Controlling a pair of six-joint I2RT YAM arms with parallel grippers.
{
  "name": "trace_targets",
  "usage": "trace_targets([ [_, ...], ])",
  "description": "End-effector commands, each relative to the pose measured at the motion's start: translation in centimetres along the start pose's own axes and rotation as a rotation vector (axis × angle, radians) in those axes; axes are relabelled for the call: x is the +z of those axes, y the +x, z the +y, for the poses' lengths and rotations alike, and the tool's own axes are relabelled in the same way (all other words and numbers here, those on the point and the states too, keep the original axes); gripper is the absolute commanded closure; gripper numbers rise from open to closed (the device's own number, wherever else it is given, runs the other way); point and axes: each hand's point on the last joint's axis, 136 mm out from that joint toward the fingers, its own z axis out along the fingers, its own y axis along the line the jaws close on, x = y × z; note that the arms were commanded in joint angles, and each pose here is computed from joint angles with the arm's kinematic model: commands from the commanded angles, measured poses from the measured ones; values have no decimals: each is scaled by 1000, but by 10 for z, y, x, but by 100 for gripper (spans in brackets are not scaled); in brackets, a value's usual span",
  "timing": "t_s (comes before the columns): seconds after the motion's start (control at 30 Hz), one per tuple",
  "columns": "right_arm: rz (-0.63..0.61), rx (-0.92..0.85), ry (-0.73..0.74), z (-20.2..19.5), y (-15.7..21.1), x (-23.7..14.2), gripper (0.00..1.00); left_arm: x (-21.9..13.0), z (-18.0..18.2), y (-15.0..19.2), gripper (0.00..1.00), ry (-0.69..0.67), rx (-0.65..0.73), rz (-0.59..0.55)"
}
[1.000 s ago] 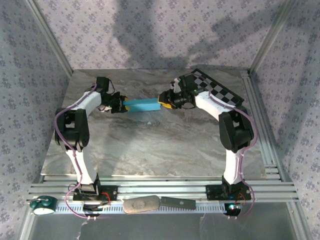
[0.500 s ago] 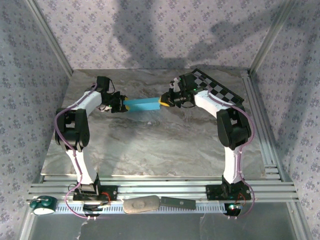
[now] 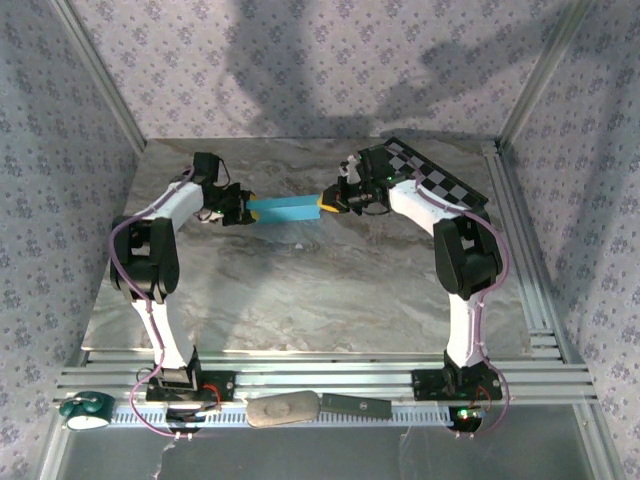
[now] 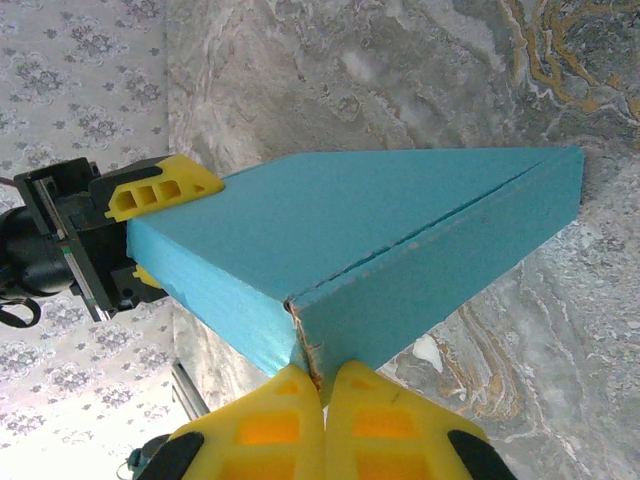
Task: Fold the paper box
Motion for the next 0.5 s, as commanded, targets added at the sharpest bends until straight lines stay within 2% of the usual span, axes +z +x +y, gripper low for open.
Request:
trace_targets([
  [0.0, -1, 19, 70, -16, 0, -1, 96, 12, 24, -12, 98, -97, -39, -13],
  [0.13, -3, 19, 75, -18, 1, -1, 93, 13, 27, -9, 85, -83, -14, 11],
  [0.23, -1, 23, 89, -24, 3, -1, 93, 9, 35, -7, 62, -79, 24, 12],
  [0.4, -2, 33, 105, -37, 13, -1, 93, 2, 69, -7, 35, -96, 75, 11],
  [0.47, 0, 32, 111, -42, 17, 0, 91, 1, 79, -8, 33, -96, 96, 24],
])
